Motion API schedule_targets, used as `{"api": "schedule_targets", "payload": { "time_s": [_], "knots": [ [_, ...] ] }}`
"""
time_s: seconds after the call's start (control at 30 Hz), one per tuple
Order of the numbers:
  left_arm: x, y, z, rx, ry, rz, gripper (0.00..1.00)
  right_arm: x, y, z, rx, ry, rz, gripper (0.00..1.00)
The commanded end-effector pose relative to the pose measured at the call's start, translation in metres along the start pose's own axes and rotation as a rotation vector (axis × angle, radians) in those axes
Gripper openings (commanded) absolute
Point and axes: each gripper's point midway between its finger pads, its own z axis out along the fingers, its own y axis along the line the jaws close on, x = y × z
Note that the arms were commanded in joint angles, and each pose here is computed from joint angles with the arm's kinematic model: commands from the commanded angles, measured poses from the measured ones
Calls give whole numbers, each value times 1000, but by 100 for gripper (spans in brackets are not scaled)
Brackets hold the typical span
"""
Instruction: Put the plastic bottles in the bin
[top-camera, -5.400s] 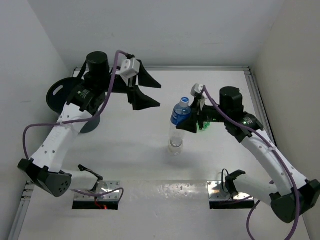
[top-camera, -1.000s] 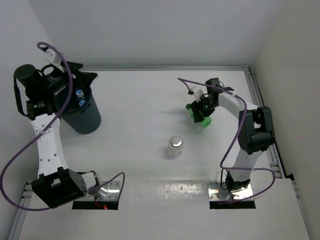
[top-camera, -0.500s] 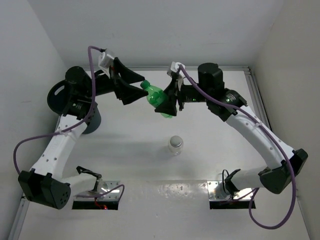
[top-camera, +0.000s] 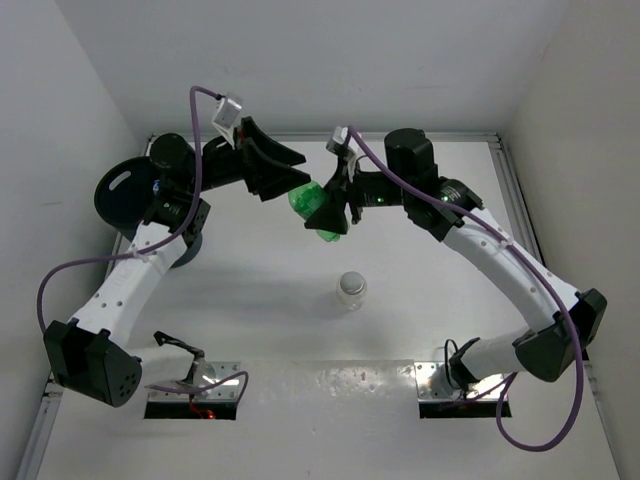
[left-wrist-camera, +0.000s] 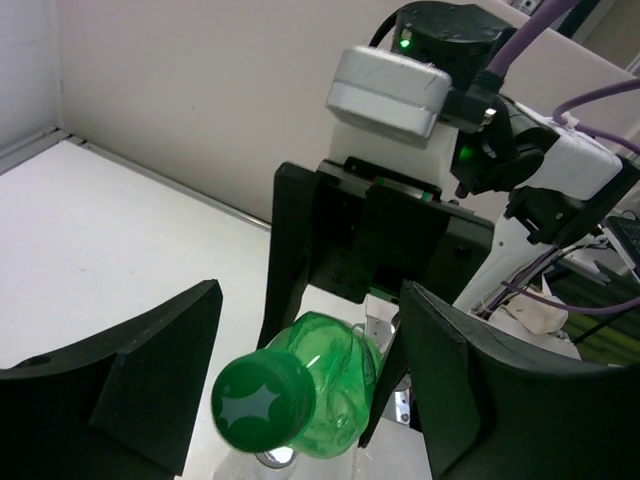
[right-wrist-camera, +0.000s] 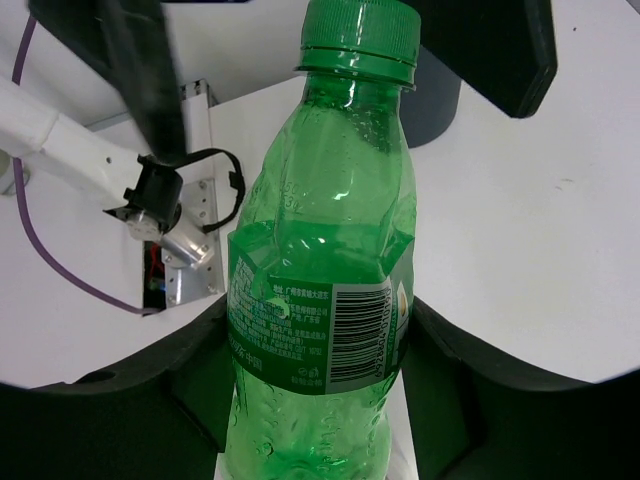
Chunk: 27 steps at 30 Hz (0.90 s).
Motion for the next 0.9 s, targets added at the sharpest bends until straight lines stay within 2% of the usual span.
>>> {"api": "schedule_targets", "payload": {
  "time_s": [0.0,0.17,0.33,0.43,0.47,0.53,0.57,0.6,0.63,0.67,0.7,0.73,0.77,0.8,0.87],
  "knots": [
    [-7,2,-5,-12,-34,-16,77,-26,6,-11,15,-81,-49,11],
    [6,17,-13,-63,-27,-79,65,-26,3,-12,36,-90,-49,10],
    [7,16,-18,-71,-31,-99,56,-27,3,-14,46,-94,-57,10],
    [4,14,-17,-62,-41,-78,41,-24,1,-14,55,-89,-59,10],
    [4,14,-17,-62,-41,-78,30,-22,0,-13,55,-85,-56,10],
    [7,16,-18,-70,-32,-86,19,-21,-3,-13,70,-83,-54,12],
    [5,16,-18,-74,-28,-75,7,-21,-4,-13,79,-81,-50,31],
    [2,14,-17,-74,-27,-64,3,-23,-8,-15,107,-82,-48,46],
    [-4,14,-21,-88,-34,-45,0,-21,-10,-14,117,-72,-35,64],
    [-13,14,-24,-103,-40,-32,0,-23,-12,-17,131,-73,-30,86],
    [-24,23,-33,-145,-57,-6,0,-21,-21,-22,180,-72,-11,94],
    [-31,31,-38,-169,-56,0,0,-24,-23,-24,192,-79,-2,97],
    [-31,41,-45,-211,-33,-7,0,-24,-32,-31,222,-86,14,98],
    [-62,46,-59,-273,-57,51,0,-25,-33,-35,209,-92,23,98],
    [-70,71,-81,-384,-29,39,0,-20,-57,-54,272,-102,83,98]
  ]
}}
